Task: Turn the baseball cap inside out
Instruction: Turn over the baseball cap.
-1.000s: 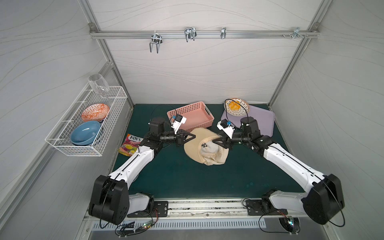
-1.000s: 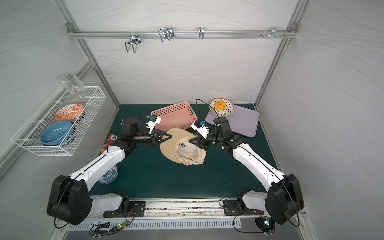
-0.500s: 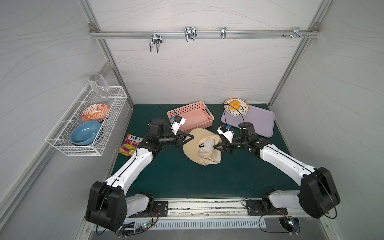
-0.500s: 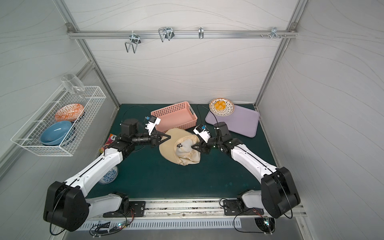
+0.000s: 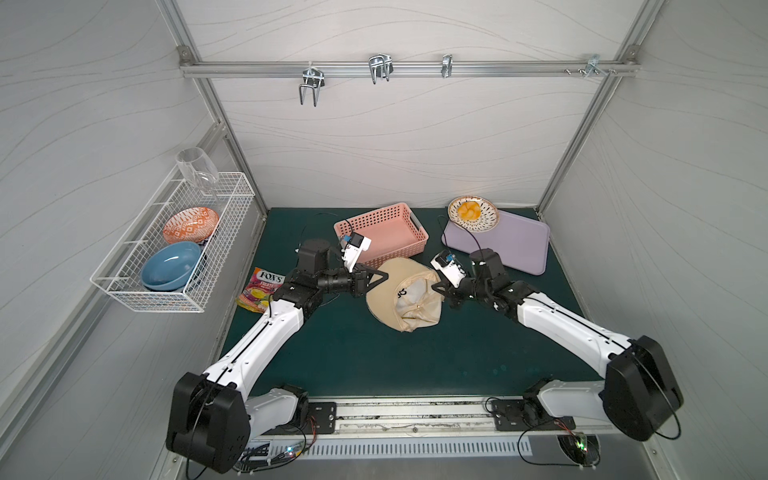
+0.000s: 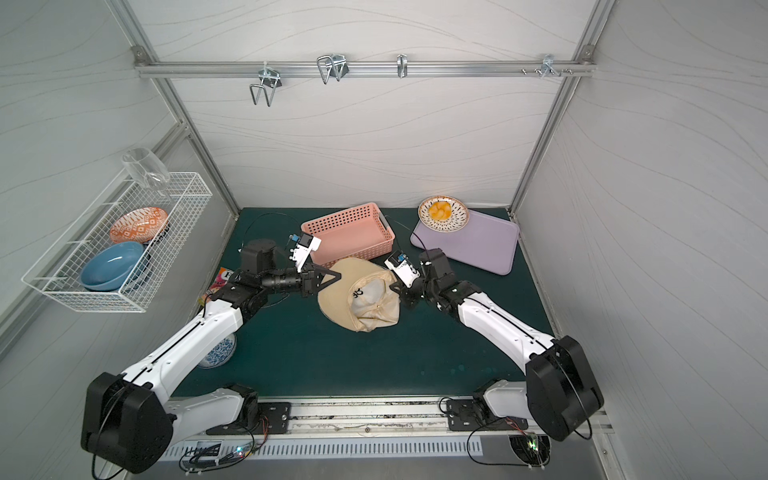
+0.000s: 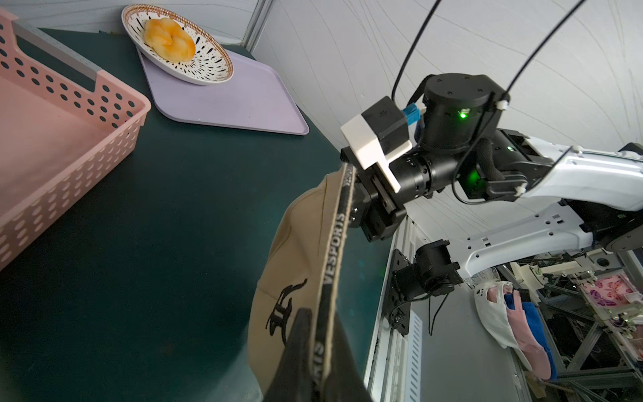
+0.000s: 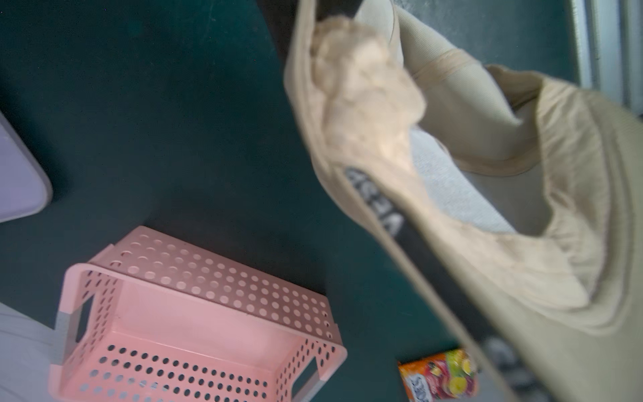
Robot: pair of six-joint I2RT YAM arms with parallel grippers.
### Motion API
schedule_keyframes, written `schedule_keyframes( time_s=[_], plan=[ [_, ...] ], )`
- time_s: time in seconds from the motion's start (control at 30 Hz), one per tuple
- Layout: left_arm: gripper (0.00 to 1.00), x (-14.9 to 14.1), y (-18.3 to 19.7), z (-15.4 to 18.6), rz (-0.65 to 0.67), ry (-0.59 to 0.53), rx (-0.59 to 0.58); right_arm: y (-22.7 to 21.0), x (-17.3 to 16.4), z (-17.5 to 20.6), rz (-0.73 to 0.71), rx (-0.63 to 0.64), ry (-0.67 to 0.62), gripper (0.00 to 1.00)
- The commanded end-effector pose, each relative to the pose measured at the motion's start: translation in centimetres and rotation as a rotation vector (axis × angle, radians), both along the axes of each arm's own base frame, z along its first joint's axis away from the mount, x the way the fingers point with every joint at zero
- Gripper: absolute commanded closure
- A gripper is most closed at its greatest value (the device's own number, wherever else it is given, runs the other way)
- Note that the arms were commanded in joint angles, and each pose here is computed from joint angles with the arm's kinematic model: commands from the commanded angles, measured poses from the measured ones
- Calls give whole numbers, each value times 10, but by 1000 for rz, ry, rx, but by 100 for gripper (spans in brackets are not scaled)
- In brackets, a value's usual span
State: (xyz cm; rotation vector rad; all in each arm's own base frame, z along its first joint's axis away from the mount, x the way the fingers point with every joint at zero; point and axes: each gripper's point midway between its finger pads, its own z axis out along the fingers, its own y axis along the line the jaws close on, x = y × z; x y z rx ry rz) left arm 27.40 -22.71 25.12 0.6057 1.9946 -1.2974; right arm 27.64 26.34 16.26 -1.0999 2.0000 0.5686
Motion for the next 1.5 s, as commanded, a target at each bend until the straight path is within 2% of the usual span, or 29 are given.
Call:
schedule_keyframes(
  time_s=[0.0,0.17,0.23,0.3,0.4,0.47,0.6,0.67,0.73,0.83,0.93,1.1,1.27,1.47],
  plan=[
    [100,5,-13,39,51,-59,-65,-28,14,-7,-194,-187,-46,100],
    [100,32,8,-12,367,104,71,-31,24,-15,-300,-178,4,99],
    [100,38,23,-38,466,145,133,-22,23,-20,-283,-150,44,92],
    [100,41,31,-57,514,169,172,-17,24,-22,-280,-133,64,81],
    [100,42,32,-80,518,206,207,-13,22,-17,-266,-83,78,57],
    [100,44,33,-90,529,223,226,-13,19,-10,-258,-28,85,48],
    [100,44,39,-101,553,229,263,-7,2,12,-170,65,81,43],
    [100,43,38,-101,536,217,271,7,-14,19,-61,125,117,44],
    [100,41,36,-100,515,206,277,23,-24,19,20,170,167,52],
    [100,39,35,-97,494,190,277,44,-23,10,49,191,223,80],
    [100,37,31,-92,466,170,268,62,-11,-7,35,195,254,94],
    [100,33,24,-77,408,131,239,90,3,-33,26,200,292,100],
    [100,29,17,-66,355,104,225,108,15,-62,-34,169,301,100],
    [100,34,16,-68,348,126,263,129,10,-94,-72,94,300,100]
  ],
)
